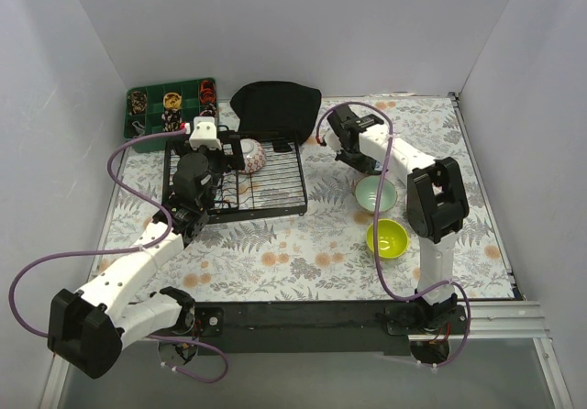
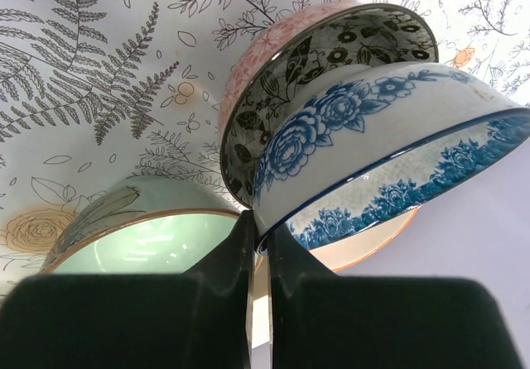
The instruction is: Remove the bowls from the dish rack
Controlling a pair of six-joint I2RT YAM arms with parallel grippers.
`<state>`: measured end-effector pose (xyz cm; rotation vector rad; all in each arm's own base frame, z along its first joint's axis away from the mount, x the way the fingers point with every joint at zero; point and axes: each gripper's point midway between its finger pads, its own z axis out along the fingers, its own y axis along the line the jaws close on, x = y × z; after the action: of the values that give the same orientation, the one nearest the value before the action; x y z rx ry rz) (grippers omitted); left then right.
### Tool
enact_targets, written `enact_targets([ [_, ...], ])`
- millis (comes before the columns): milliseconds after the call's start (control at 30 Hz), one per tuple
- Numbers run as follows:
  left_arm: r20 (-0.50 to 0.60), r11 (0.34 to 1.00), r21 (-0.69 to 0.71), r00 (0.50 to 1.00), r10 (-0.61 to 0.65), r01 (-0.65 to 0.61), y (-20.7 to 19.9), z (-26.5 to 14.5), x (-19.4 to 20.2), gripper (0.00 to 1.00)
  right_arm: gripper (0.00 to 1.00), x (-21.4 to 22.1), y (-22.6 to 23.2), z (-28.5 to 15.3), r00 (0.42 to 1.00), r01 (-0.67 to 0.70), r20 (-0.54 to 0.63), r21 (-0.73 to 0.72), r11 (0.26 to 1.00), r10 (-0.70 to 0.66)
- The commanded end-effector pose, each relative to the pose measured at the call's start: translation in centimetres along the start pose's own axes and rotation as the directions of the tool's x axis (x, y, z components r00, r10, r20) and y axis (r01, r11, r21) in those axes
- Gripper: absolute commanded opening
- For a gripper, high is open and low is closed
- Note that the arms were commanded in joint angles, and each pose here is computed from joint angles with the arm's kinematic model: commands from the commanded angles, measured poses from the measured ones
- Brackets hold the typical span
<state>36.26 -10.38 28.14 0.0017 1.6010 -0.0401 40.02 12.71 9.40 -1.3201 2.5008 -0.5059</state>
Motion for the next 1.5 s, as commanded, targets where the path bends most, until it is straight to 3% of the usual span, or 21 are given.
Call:
enact_targets([
  [0, 0.043, 1.0, -0.003, 0.999, -0.004, 0.004, 0.5, -0.6, -1.1, 0.98, 0.11, 0.4, 0.1, 0.5, 0.998, 0.055, -0.044, 0.043, 0.998, -0.053],
  [200, 0.044, 1.0, 0.006, 0.999, -0.002, 0.002, 0.3, -0.6, -1.2, 0.98, 0.19, 0.4, 0.3, 0.6, 0.996, 0.069, -0.055, 0.055, 0.996, -0.066],
  [467, 0.04, 1.0, 0.015, 0.999, 0.006, -0.007, 0.1, -0.5, -0.9, 0.98, 0.44, -0.7, -0.2, -1.6, 1.0, 0.028, -0.002, 0.099, 0.995, -0.028],
  [500, 0.04, 1.0, 0.017, 0.999, 0.008, -0.008, 0.1, -0.5, -1.0, 0.98, 0.51, -0.8, -0.5, -2.4, 1.0, 0.012, 0.017, 0.108, 0.994, -0.014],
  [600, 0.034, 1.0, 0.024, 0.999, 0.01, -0.011, 0.0, -0.4, -0.8, 0.98, 0.61, -1.7, -0.9, -4.5, 0.996, -0.039, 0.083, 0.124, 0.992, 0.029],
  [833, -0.015, 0.997, 0.066, 0.999, 0.029, -0.028, -1.0, 0.1, 0.4, 0.98, 0.69, -2.9, 0.3, -9.5, 0.946, -0.2, 0.264, 0.023, 0.98, 0.187],
  [1000, -0.068, 0.994, 0.105, 0.997, 0.042, -0.034, -2.1, 0.9, 1.8, 0.98, 0.75, -2.4, 2.2, -12.4, 0.851, -0.326, 0.399, -0.11, 0.939, 0.342],
  [1067, -0.114, 0.991, 0.129, 0.992, 0.06, -0.045, -3.0, 1.8, 2.9, 0.98, 0.78, -3.1, 2.7, -14.8, 0.759, -0.374, 0.497, -0.197, 0.907, 0.42],
  [1133, -0.173, 0.987, 0.156, 0.982, 0.072, -0.045, -3.9, 2.4, 4.1, 0.98, 0.78, -2.3, 4.4, -14.1, 0.733, -0.378, 0.504, -0.256, 0.89, 0.457],
  [1167, -0.202, 0.985, 0.168, 0.976, 0.08, -0.046, -4.7, 3.4, 4.5, 0.98, 0.78, -2.8, 4.6, -15.9, 0.662, -0.382, 0.566, -0.309, 0.871, 0.491],
  [1200, -0.221, 0.983, 0.18, 0.972, 0.086, -0.046, -5.1, 3.9, 4.6, 0.98, 0.8, -2.7, 4.9, -16.2, 0.634, -0.385, 0.585, -0.329, 0.862, 0.506],
  [1233, -0.269, 0.982, 0.182, 0.959, 0.094, -0.045, -5.3, 4.0, 5.5, 0.98, 0.81, -1.8, 6.3, -14.9, 0.64, -0.384, 0.567, -0.348, 0.855, 0.518],
  [1300, -0.317, 0.979, 0.198, 0.942, 0.108, -0.045, -6.4, 5.4, 6.2, 0.98, 0.81, -2.0, 6.3, -16.6, 0.552, -0.384, 0.629, -0.39, 0.837, 0.547],
  [1333, -0.363, 0.979, 0.201, 0.924, 0.119, -0.047, -6.5, 5.6, 7.4, 0.98, 0.81, -1.1, 7.3, -15.4, 0.559, -0.389, 0.611, -0.403, 0.828, 0.56],
  [1400, -0.381, 0.979, 0.202, 0.918, 0.112, -0.036, -7.3, 6.8, 7.0, 0.98, 0.81, -0.8, 7.0, -16.4, 0.492, -0.408, 0.649, -0.417, 0.812, 0.58],
  [1467, -0.463, 0.987, 0.154, 0.879, 0.113, -0.046, -7.2, 7.8, 9.7, 0.98, 0.81, 0.0, 7.5, -16.0, 0.474, -0.412, 0.656, -0.424, 0.807, 0.587],
])
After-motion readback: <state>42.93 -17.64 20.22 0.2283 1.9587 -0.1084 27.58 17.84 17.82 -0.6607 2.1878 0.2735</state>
